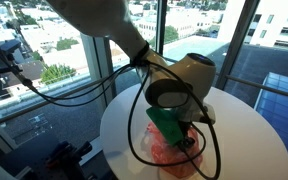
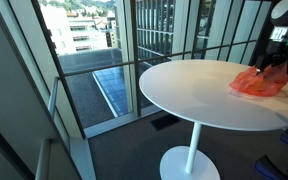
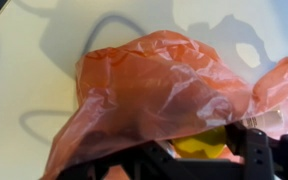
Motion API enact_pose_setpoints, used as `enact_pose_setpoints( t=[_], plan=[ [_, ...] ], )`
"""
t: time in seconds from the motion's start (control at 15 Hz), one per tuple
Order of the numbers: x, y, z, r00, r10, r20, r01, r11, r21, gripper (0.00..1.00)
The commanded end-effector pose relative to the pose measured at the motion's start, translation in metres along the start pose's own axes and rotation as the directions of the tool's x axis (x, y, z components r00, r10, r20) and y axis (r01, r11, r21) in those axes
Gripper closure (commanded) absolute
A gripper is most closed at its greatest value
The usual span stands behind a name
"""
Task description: Take the yellow bottle from the plastic bag and put it on the table
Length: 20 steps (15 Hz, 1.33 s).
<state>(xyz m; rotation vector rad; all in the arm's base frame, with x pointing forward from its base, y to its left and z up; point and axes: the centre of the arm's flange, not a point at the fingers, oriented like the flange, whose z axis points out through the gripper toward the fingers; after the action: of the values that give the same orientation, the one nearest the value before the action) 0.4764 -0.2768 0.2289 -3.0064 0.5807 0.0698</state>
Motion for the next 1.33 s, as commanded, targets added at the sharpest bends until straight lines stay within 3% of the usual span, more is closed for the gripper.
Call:
enact_pose_setpoints(
  t=[0.0, 0.2, 0.73, 1.27],
  plan=[
    [-0.008, -0.005, -0.009, 0.999, 0.006, -0.034, -0.007, 1.0, -0.017, 0.51],
    [-0.008, -0.009, -0.016, 0.999, 0.0, -0.048, -0.001, 1.0, -0.019, 0.7],
    [-0.011, -0.037, -0.056, 0.996, -0.031, -0.088, 0.03, 1.0, -0.01, 0.7],
    [-0.019, -0.086, -0.09, 0.99, -0.09, -0.105, 0.091, 0.996, 0.006, 0.7]
  ],
)
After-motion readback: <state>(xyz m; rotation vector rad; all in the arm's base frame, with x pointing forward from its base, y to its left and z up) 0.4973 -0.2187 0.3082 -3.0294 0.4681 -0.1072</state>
